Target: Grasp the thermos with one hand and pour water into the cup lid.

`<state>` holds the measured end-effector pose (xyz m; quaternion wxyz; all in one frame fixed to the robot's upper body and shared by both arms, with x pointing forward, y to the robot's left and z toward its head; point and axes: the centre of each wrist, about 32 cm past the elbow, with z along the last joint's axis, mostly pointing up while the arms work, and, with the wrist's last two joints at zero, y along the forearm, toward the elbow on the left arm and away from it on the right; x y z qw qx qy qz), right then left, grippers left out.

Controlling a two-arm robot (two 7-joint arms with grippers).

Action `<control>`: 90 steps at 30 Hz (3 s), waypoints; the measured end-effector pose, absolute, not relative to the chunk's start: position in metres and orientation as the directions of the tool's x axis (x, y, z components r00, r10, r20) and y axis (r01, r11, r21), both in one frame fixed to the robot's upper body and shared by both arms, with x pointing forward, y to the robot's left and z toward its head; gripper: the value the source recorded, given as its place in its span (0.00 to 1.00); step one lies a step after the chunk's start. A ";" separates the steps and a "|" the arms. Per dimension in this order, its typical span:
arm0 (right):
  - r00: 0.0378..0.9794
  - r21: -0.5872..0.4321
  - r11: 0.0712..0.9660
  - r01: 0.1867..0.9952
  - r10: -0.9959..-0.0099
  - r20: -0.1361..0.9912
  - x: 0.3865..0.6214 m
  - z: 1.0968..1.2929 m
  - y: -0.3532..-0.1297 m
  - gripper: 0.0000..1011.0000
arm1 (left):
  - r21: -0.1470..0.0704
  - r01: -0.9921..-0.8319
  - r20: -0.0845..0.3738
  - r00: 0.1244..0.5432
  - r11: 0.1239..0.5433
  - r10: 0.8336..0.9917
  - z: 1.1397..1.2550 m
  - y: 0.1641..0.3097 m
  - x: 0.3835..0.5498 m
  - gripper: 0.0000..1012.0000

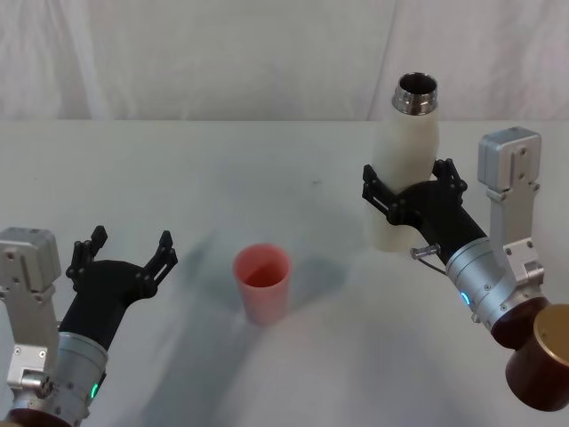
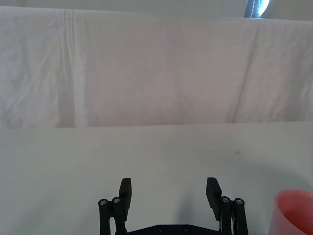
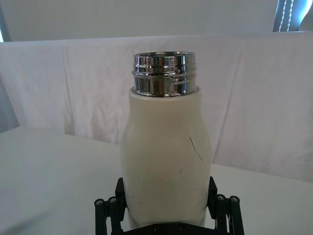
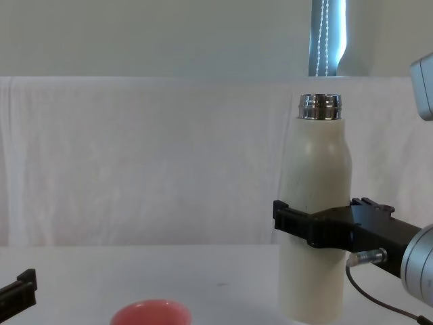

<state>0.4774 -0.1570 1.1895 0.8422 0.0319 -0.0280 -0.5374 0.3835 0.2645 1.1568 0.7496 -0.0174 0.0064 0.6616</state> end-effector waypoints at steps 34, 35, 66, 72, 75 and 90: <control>0.412 0.029 0.442 0.897 -0.856 0.314 0.475 1.202 -0.160 0.95 | -0.018 -0.992 -0.033 0.124 0.124 0.992 1.157 0.265 0.384 0.99; 0.409 0.026 0.446 0.895 -0.842 0.351 0.474 1.203 -0.159 0.95 | -0.018 -0.992 -0.033 0.124 0.124 0.992 1.157 0.265 0.384 0.99; 0.280 0.014 0.483 0.875 -0.530 0.800 0.465 1.190 -0.147 0.95 | -0.018 -0.992 -0.033 0.125 0.124 0.992 1.157 0.265 0.384 0.99; 0.257 0.013 0.492 0.871 -0.478 0.840 0.465 1.188 -0.148 0.95 | -0.018 -0.992 -0.033 0.124 0.124 0.992 1.157 0.265 0.384 0.99; 0.250 0.009 0.498 0.867 -0.451 0.857 0.466 1.185 -0.148 0.95 | -0.018 -0.992 -0.033 0.124 0.124 0.992 1.157 0.265 0.384 0.99; 0.198 -0.010 0.516 0.857 -0.310 0.930 0.474 1.170 -0.144 0.95 | -0.018 -0.992 -0.033 0.125 0.124 0.992 1.157 0.265 0.384 0.99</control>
